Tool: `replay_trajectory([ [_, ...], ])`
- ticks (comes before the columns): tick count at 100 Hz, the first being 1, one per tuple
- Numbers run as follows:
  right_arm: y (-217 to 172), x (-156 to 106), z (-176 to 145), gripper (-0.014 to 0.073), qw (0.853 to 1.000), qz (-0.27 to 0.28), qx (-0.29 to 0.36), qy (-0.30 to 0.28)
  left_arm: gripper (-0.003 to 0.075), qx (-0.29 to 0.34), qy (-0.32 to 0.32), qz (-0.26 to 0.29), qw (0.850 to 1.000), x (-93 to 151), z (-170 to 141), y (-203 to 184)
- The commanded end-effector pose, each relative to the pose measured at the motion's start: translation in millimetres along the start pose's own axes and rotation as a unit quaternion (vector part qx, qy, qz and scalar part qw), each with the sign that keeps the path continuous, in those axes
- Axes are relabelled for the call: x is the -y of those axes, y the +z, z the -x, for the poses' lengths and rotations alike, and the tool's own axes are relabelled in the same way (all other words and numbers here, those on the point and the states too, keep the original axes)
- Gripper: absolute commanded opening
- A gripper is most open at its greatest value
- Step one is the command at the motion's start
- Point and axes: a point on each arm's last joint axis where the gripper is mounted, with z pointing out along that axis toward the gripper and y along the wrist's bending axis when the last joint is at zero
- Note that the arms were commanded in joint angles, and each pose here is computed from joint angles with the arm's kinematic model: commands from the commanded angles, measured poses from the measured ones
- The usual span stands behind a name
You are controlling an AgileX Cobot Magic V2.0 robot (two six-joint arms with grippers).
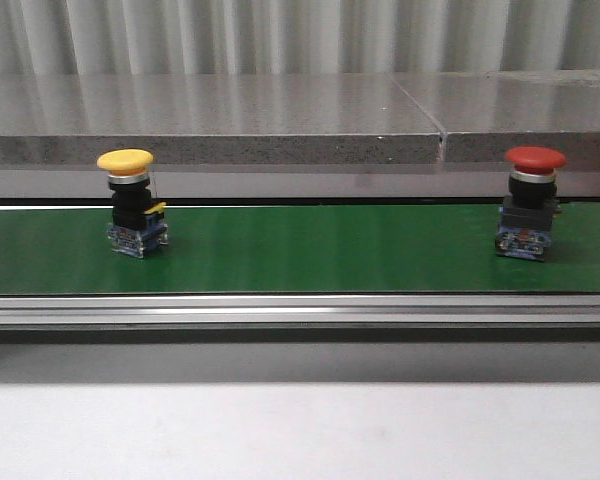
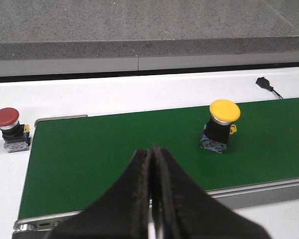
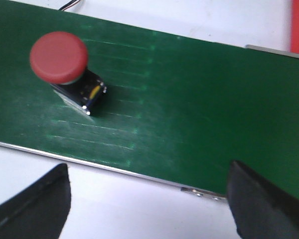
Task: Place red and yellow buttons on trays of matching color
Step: 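Grasp the red button at the belt's end with the right gripper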
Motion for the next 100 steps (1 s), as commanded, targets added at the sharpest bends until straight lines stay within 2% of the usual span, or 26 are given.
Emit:
replay_trajectory([
  [1, 5.8, -4.8, 22.2, 0.0625, 1.0, 0.008, 0.024, -0.01, -0.002, 0.044, -0.005, -0.003, 0.999, 1.5, 13.6, -3.7],
  [17, 34.1, -10.2, 36.4, 0.0625, 1.0, 0.016, -0.015, -0.018, -0.002, 0.044, -0.005, -0.003, 0.999, 1.5, 13.6, -3.7],
  [48, 75.1, -10.6, 59.3, 0.0623, 0.999, 0.016, -0.046, -0.018, -0.002, 0.044, -0.005, -0.003, 0.999, 1.5, 13.6, -3.7],
  [55, 81.7, -10.7, 63.7, 0.0601, 0.999, 0.016, -0.048, -0.018, -0.002, 0.044, -0.005, -0.003, 0.999, 1.5, 13.6, -3.7],
  [64, 87.1, -10.8, 68.4, 0.0498, 0.998, 0.016, -0.052, -0.018, -0.002, 0.044, -0.005, -0.003, 0.999, 1.5, 13.6, -3.7],
  [73, 87.1, -9.5, 70.3, 0.0302, 0.998, 0.015, -0.064, -0.016, -0.002, 0.044, -0.005, -0.003, 0.999, 1.5, 13.6, -3.7],
  [81, 83.8, -4.6, 72.4, 0.0178, 0.997, 0.011, -0.078, -0.009, -0.002, 0.044, -0.005, -0.003, 0.999, 1.5, 13.6, -3.7],
  [88, 78.7, 3.9, 77.1, 0.0134, 0.996, 0.003, -0.088, 0.006, -0.002, 0.044, -0.005, -0.003, 0.999, 1.5, 13.6, -3.7],
  [100, 66.1, 24.9, 91.2, 0.0131, 0.995, -0.016, -0.088, 0.032, -0.002, 0.044, -0.005, -0.003, 0.999, 1.5, 13.6, -3.7],
])
